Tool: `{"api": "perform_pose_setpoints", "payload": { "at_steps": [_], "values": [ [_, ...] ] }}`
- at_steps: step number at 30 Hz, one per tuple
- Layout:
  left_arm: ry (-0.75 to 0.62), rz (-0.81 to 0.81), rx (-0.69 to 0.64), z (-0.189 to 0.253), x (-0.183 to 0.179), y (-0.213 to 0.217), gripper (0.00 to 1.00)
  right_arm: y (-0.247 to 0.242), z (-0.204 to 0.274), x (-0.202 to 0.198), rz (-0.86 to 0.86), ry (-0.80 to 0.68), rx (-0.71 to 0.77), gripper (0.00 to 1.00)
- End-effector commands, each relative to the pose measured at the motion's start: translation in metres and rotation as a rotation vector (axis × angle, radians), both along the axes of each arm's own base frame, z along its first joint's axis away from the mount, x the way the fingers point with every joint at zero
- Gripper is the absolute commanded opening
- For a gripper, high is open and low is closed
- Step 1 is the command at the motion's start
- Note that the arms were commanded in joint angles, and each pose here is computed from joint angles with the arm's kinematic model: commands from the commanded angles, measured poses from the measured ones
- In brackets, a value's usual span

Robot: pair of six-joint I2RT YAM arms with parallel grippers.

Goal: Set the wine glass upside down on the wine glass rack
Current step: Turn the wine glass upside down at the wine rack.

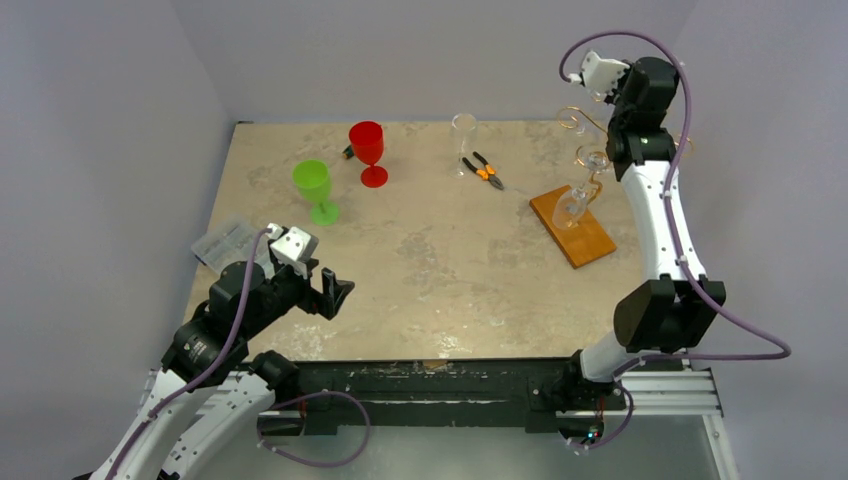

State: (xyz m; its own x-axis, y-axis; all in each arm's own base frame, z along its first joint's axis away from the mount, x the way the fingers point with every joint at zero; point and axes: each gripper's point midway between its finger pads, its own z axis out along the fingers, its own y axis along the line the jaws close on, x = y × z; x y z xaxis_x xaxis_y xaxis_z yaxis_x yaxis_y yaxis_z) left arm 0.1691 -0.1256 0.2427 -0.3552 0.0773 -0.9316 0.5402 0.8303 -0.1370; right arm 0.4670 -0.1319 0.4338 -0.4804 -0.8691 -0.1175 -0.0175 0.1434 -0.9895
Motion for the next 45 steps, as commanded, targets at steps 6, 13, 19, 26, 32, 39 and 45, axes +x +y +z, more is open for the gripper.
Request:
{"api": "perform_pose_setpoints", "payload": {
  "at_steps": [6,13,19,26,32,39,45],
  "values": [
    [-0.038,-0.012,-0.015,0.008,0.004,-0.003,0.86,0.009,0.057,-0.025,0.024,-0.168,-0.033,0.0],
    [-0.038,-0.012,-0.015,0.008,0.004,-0.003,0.86,0.008,0.048,-0.027,0.024,-0.132,-0.06,0.0],
    [-0.037,-0.012,-0.016,0.008,0.004,-0.003,0.86,0.009,0.044,-0.029,0.029,-0.111,-0.074,0.0],
    [-0.039,-0.013,-0.017,0.009,0.003,-0.003,0.86,0.008,0.041,-0.035,0.026,-0.092,-0.084,0.0],
    [-0.038,-0.015,-0.017,0.008,0.003,-0.003,0.86,0.009,0.038,-0.038,0.025,-0.08,-0.082,0.0],
    [-0.038,-0.015,-0.018,0.008,0.003,-0.003,0.86,0.009,0.036,-0.04,0.028,-0.077,-0.083,0.0],
    [-0.038,-0.016,-0.018,0.009,0.003,-0.003,0.86,0.008,0.038,-0.043,0.024,-0.081,-0.085,0.0]
  ]
}}
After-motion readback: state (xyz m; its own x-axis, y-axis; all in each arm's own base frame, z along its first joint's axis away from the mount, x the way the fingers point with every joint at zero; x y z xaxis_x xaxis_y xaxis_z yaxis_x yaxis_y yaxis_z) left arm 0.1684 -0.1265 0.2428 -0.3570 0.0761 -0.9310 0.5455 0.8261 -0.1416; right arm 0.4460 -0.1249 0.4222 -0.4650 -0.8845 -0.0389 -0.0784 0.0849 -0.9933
